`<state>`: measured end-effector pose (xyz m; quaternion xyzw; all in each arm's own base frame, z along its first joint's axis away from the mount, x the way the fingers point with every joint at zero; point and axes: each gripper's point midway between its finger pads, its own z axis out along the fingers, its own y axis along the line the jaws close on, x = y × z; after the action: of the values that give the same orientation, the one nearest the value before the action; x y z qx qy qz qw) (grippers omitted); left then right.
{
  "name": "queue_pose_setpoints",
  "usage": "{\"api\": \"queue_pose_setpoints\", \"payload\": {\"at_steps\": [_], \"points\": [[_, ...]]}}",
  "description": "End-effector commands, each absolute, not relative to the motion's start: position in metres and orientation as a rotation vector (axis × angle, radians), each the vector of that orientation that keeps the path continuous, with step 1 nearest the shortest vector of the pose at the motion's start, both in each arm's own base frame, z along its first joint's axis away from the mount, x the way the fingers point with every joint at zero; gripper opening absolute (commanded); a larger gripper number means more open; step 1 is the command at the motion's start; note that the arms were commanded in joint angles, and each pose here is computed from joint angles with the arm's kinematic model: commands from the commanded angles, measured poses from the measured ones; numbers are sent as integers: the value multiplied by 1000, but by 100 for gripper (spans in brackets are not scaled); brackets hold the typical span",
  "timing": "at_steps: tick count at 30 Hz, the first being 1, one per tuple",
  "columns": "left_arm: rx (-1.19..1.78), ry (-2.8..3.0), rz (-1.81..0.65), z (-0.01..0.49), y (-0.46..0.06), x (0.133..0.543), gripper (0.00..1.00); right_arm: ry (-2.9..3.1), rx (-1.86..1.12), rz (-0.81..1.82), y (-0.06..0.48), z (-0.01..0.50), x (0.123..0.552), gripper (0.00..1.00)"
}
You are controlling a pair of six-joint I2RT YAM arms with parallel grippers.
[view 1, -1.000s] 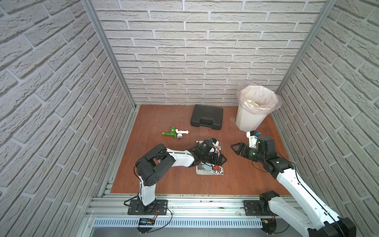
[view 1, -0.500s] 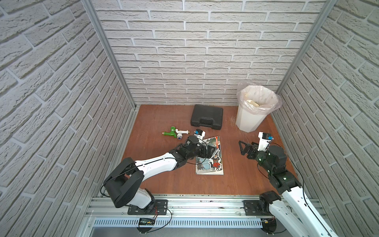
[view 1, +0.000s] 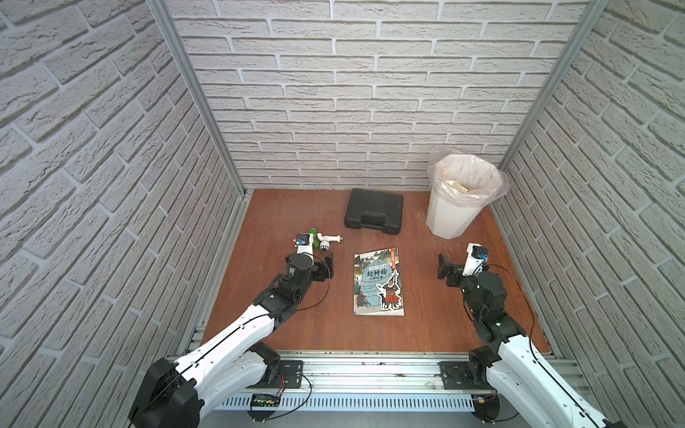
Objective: Peel off the used sticky note
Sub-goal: Reset both arms
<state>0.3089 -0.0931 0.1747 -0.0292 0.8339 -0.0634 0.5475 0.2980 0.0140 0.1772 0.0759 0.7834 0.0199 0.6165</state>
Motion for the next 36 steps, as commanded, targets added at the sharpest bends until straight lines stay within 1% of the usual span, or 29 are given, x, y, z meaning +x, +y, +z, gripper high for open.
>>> {"api": "queue_pose_setpoints", "payload": {"at_steps": [1,3,11,16,18,20,22,25,29,32,36], "points": [[-153,1873,204,179,-35,301,98,1695,150,-51,4,195,306,99],[-172,1817,321,179,-15,297,98,1695,151,-75,2,193,310,99],[-157,1719,499,182,25,302,98,1703,120,-134,2,178,332,99],[-164,1737,453,153,41,318,98,1716,130,-164,0,162,346,99],[-154,1750,477,144,46,324,98,1747,124,-174,0,160,351,99],[-135,1751,494,138,48,332,98,1767,91,-186,2,161,354,99],[-112,1746,481,134,47,341,98,1701,121,-210,-5,167,354,99],[-46,1767,417,125,39,357,98,1698,119,-235,-9,172,363,99],[5,1792,379,112,32,368,98,1793,103,-268,-11,154,372,99],[1,1800,342,106,34,370,98,1883,99,-214,-9,134,367,99],[13,1847,317,96,34,378,98,1843,88,-229,-12,128,372,99]]}}
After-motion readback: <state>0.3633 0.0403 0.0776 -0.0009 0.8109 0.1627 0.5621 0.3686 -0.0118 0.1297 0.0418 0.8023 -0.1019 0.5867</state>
